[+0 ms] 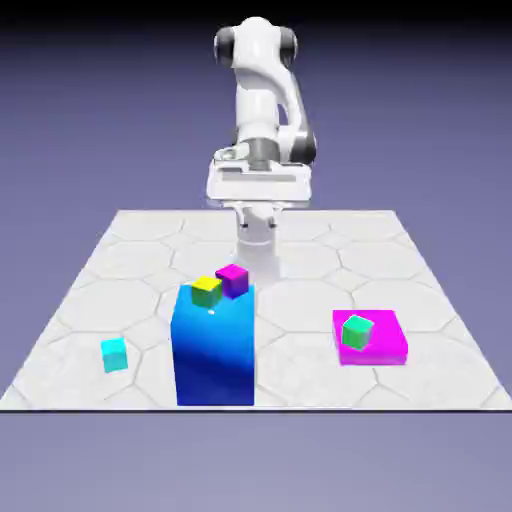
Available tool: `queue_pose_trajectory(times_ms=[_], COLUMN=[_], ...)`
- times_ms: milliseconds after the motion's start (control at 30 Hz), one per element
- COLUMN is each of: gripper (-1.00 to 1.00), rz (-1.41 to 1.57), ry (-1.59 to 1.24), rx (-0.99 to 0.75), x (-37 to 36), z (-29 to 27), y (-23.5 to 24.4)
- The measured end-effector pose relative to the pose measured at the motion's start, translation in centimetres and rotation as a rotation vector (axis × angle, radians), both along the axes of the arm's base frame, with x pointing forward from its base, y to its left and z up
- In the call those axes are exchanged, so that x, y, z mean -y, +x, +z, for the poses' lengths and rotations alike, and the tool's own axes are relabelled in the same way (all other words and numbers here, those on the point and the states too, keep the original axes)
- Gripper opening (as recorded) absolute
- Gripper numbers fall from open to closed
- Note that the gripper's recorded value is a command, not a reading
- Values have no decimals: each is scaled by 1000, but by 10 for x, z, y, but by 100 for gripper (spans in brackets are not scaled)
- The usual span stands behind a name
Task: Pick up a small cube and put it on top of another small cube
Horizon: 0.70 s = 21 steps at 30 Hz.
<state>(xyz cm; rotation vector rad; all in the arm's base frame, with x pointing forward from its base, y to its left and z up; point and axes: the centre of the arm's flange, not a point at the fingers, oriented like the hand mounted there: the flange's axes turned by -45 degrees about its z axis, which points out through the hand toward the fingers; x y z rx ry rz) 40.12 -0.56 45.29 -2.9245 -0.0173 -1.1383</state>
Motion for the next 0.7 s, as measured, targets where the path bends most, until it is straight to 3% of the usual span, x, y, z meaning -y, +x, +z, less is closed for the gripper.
queue_pose_trajectory(times_ms=[333,700], gripper=[0,0], rz=[-264,-526], ry=[226,429], rx=[-433,-836], x=[103,217], z=[-59,-134], y=[78,115])
